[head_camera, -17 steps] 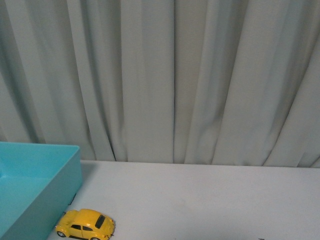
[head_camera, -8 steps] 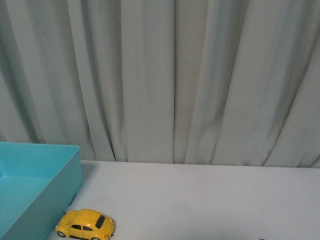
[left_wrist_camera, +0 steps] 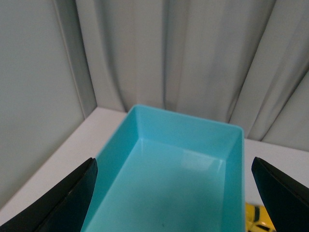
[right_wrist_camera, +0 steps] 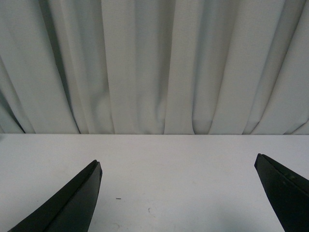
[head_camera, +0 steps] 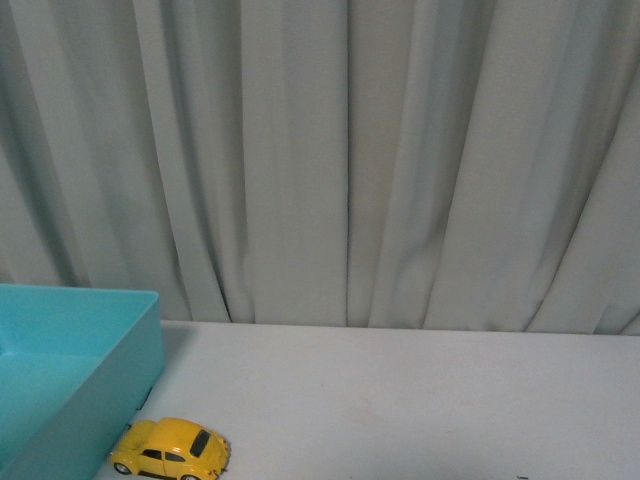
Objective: Wind up and store yellow beetle toy
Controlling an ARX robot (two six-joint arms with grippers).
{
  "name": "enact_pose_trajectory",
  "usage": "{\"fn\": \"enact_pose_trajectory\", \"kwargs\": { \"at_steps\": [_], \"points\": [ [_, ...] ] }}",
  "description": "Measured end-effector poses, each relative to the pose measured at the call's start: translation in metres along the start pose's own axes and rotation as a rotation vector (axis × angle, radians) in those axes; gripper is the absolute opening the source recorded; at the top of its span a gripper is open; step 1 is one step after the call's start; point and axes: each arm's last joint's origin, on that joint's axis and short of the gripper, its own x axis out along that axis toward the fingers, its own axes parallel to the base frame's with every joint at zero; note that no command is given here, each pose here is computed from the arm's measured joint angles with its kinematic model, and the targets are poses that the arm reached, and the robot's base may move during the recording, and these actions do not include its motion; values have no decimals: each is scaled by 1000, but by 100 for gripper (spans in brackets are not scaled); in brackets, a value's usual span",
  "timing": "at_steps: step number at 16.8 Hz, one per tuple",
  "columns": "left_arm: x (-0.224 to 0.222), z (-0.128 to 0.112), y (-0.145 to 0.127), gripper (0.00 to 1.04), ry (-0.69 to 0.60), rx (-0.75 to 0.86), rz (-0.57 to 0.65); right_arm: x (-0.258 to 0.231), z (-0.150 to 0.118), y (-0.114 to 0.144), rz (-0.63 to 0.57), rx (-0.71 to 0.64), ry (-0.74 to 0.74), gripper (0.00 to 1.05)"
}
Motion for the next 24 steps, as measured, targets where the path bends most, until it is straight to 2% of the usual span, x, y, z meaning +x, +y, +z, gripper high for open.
{"fn": "enact_pose_trajectory", "kwargs": {
  "at_steps": [2, 4, 7, 10, 13, 17, 19, 20, 24],
  "points": [
    [24, 19, 3, 98, -8, 70, -60, 0, 0, 0, 1, 0, 1, 98],
    [61, 37, -3, 98, 64, 201, -176, 0, 0, 0, 0, 0, 0, 98],
    [117, 60, -55, 98, 166, 534, -459, 0, 0, 0, 0, 0, 1, 98],
    [129, 67, -109, 98, 225, 834, -667, 0, 0, 0, 0, 0, 0, 98],
    [136, 34, -152, 98, 369, 1183, -849, 0, 0, 0, 0, 0, 1, 98],
    [145, -3, -183, 98, 412, 1528, -962, 0, 0, 0, 0, 0, 0, 98],
    [149, -26, -189, 98, 455, 1646, -1030, 0, 0, 0, 0, 0, 1, 98],
    [154, -36, -190, 98, 479, 1708, -1026, 0, 0, 0, 0, 0, 0, 98],
    [168, -67, -184, 98, 600, 1713, -1031, 0, 0, 0, 0, 0, 0, 98]
  ]
}}
